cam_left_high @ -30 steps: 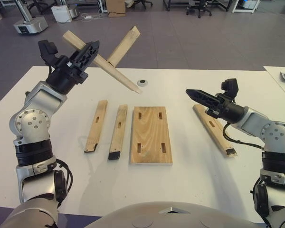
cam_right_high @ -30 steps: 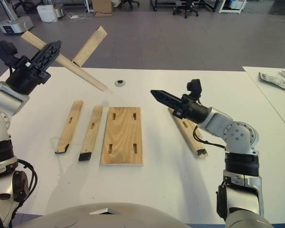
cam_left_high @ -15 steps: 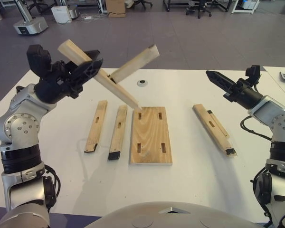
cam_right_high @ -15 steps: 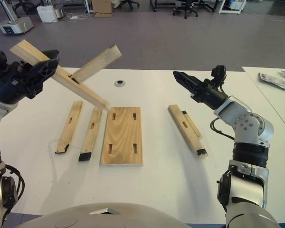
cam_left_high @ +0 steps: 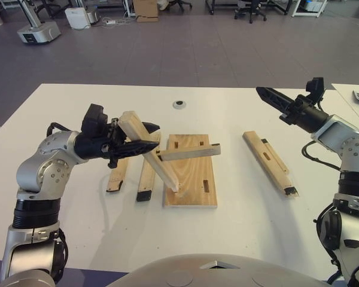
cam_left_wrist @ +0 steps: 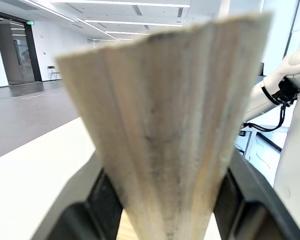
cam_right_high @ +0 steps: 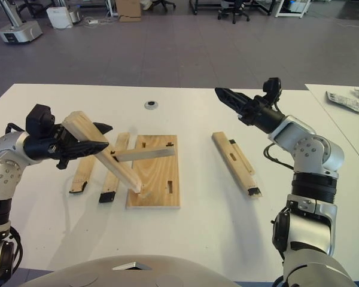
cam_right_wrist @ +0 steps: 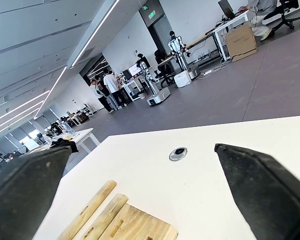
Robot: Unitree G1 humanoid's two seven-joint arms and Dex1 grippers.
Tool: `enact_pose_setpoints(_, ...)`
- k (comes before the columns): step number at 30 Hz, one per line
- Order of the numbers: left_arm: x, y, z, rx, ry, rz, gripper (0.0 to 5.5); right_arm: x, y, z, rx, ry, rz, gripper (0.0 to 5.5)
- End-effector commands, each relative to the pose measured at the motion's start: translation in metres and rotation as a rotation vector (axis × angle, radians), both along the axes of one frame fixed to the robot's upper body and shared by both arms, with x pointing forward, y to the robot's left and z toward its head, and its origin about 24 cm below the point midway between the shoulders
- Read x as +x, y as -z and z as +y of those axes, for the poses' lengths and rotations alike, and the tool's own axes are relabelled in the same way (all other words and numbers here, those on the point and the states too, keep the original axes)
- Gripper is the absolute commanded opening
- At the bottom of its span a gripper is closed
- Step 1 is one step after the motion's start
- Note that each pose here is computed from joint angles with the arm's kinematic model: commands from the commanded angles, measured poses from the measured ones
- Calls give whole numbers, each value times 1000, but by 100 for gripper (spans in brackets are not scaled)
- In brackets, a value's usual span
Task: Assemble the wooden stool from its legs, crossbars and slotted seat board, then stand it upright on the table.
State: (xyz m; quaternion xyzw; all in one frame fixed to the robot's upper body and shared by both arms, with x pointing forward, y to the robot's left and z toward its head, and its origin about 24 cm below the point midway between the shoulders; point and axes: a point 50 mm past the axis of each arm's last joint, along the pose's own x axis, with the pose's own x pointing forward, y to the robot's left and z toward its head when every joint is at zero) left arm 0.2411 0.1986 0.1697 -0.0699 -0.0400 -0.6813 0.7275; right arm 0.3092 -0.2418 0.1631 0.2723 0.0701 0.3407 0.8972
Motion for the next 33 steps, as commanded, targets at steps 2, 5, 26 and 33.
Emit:
enact_pose_setpoints(2,0,1,-3,30,13,-27,206,3,-6,4,-10,-14,-7,540)
enact_pose_setpoints(5,0,2,-4,37,14,-28,206,3,-5,5,-11,-18,-5,540)
enact_pose_setpoints(26,-3,34,-12,167,22,-47,206,1,2,9,1,-10,20,540)
enact_pose_setpoints(33,-42,89,-15,298,-4,251,206,1,5,8,13,19,34,540)
